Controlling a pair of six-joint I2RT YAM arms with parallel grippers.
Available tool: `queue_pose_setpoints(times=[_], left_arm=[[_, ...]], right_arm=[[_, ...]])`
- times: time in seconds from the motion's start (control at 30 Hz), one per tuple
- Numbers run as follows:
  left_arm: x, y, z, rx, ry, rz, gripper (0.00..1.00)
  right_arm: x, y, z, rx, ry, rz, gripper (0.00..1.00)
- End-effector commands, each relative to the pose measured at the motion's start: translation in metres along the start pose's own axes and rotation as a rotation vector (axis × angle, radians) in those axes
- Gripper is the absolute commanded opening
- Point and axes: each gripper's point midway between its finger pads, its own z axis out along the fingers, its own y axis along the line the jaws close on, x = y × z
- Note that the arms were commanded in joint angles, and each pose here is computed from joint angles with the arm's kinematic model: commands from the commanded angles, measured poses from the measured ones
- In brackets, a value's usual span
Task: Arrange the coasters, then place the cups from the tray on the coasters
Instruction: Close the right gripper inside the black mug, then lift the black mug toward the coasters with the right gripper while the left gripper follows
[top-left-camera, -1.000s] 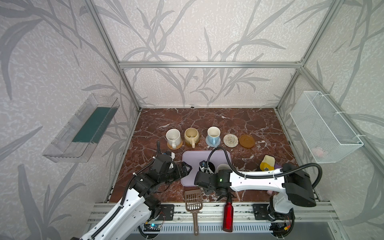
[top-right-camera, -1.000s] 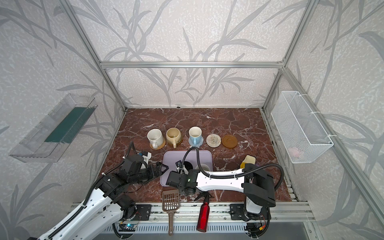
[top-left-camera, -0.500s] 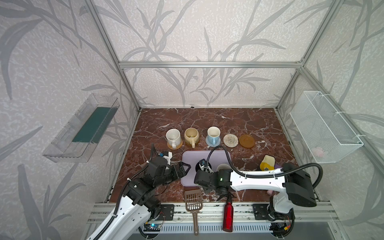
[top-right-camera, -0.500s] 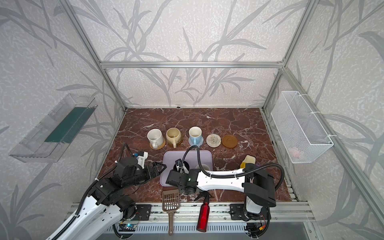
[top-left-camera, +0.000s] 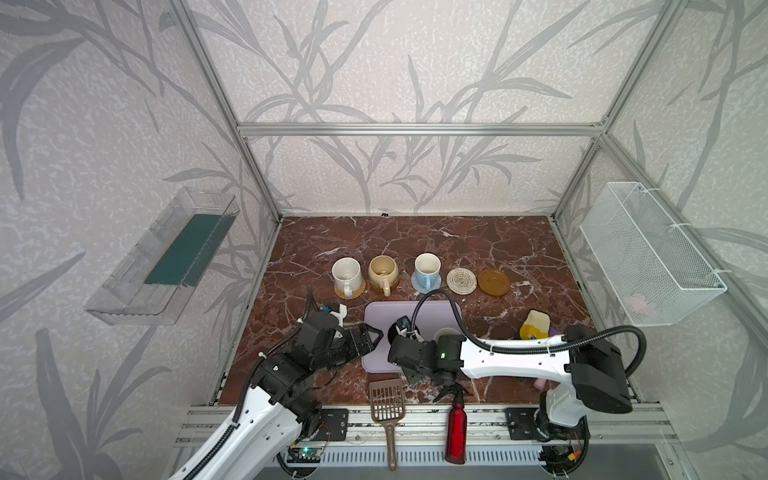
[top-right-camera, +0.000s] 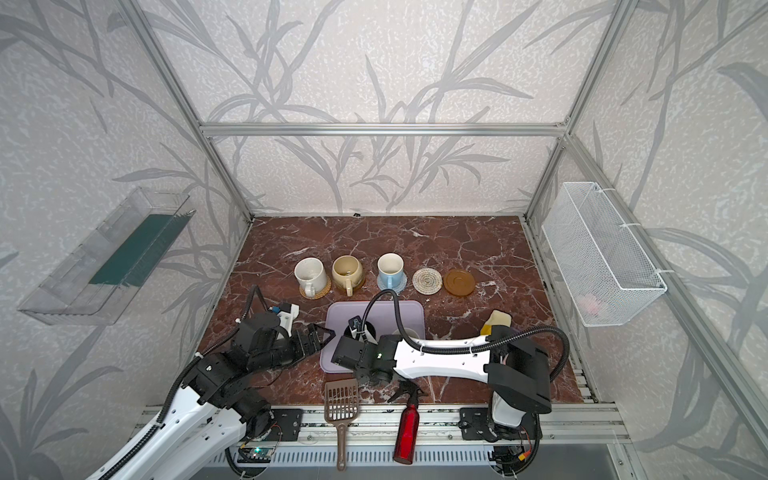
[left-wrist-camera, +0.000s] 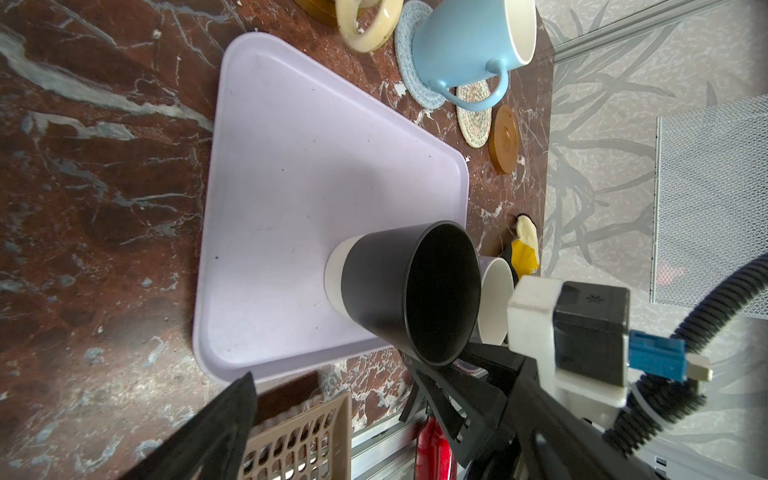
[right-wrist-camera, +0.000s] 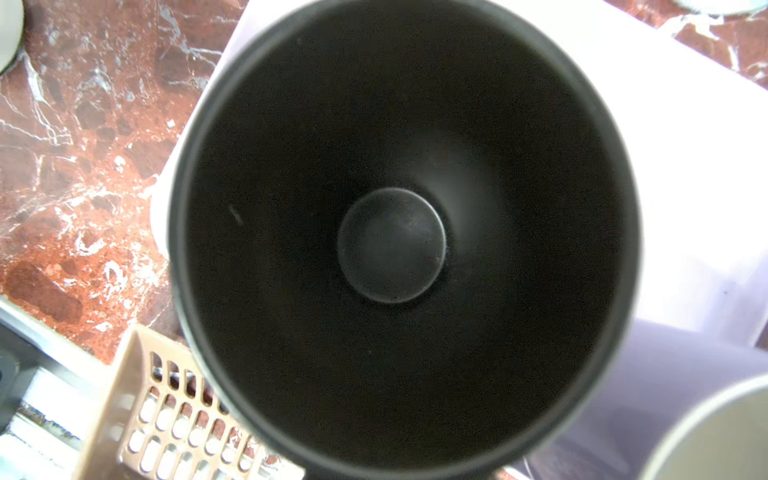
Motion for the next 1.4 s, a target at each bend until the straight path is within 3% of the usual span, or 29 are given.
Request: queue_pose_setpoints(times=[0.0, 0.63, 1.37], left_arm=[[-0.005, -0.008, 0.0, 0.036, -0.02, 0.002, 0.98], [-0.028, -0.043, -0.009, 0.159, -0.106, -0.03, 0.95], [-0.058, -0.101, -0.024, 0.305, -0.174, 0.007, 0.99]], right_arm=[[-0.033, 0.014, -0.022, -0.065, -0.108, 0.015, 0.12], [-0.07, 0.007, -0.053, -0.083, -0.272, 0.076, 0.02], [-0.099, -0.031, -0.106, -0.129, -0.386, 0.134, 0.0]])
